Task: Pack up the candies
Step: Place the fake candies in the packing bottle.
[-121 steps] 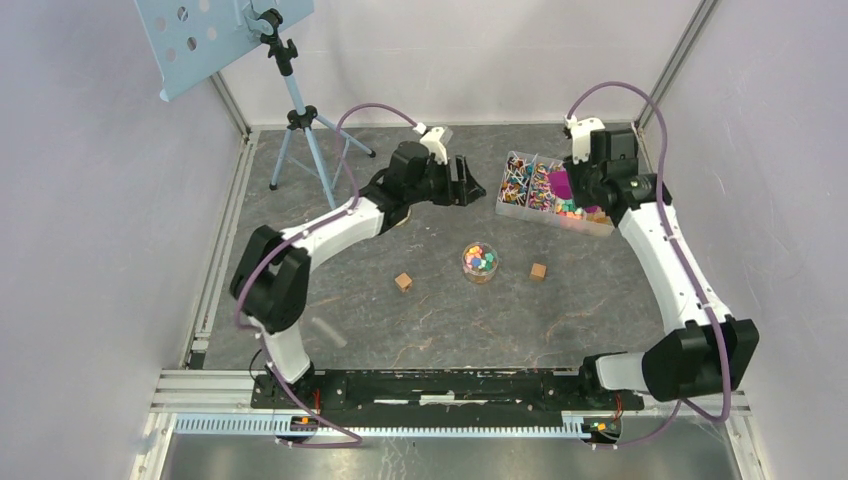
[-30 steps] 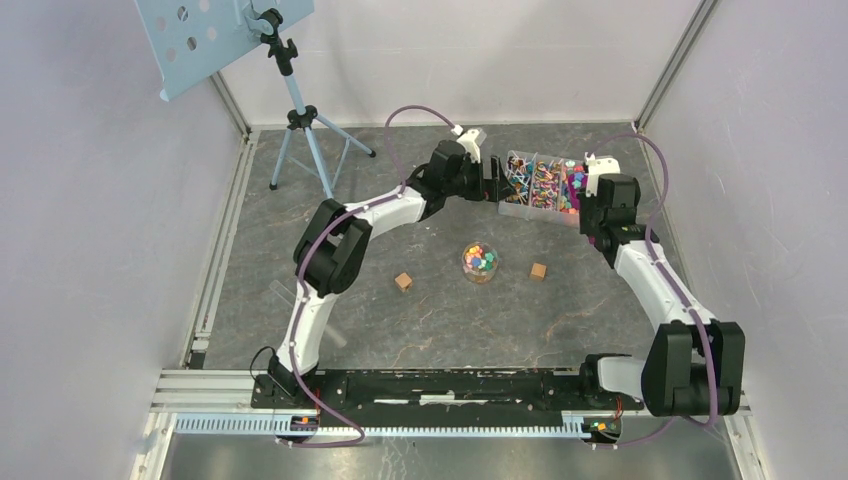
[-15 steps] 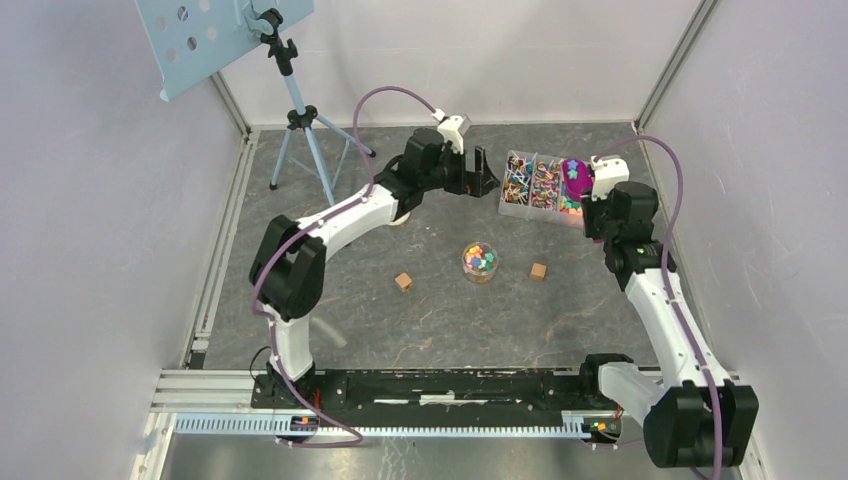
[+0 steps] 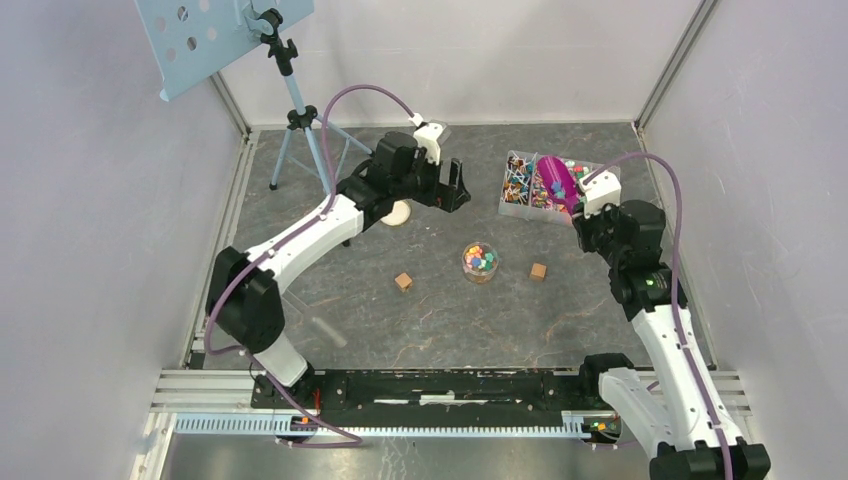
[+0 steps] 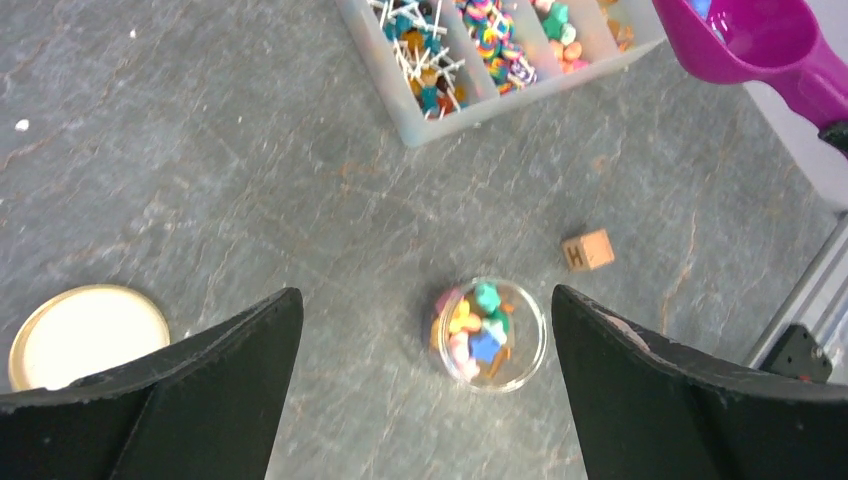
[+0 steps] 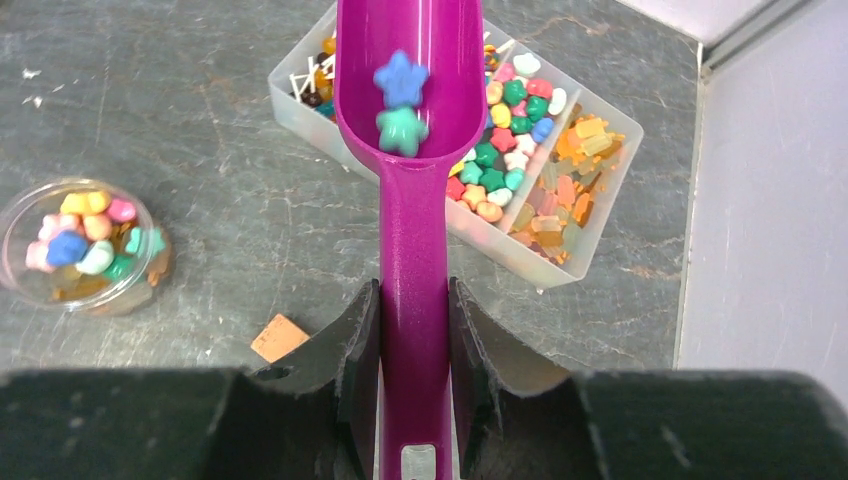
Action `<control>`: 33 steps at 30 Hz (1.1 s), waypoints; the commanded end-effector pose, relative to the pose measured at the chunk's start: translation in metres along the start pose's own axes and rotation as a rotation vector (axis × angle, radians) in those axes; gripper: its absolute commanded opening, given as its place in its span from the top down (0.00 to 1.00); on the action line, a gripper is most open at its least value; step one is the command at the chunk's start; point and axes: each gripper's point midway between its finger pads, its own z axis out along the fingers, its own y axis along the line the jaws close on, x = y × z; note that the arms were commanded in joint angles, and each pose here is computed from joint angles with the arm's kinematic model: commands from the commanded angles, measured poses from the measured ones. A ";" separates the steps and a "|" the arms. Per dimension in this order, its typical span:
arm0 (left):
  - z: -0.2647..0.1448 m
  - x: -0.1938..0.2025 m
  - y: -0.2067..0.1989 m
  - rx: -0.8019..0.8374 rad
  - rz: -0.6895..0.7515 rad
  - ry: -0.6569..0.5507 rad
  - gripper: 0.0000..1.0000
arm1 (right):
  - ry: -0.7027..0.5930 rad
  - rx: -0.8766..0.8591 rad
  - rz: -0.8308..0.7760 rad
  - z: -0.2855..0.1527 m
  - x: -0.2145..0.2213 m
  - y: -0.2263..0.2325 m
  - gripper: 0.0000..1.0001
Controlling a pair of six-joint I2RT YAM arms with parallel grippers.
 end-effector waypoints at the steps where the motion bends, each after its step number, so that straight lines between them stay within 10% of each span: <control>1: -0.034 0.007 0.001 -0.003 0.088 0.027 0.00 | -0.019 -0.072 -0.088 -0.010 -0.011 0.016 1.00; 33: -0.086 0.047 0.037 -0.169 -0.011 0.018 0.00 | 0.260 -0.272 -0.436 -0.047 0.008 0.090 1.00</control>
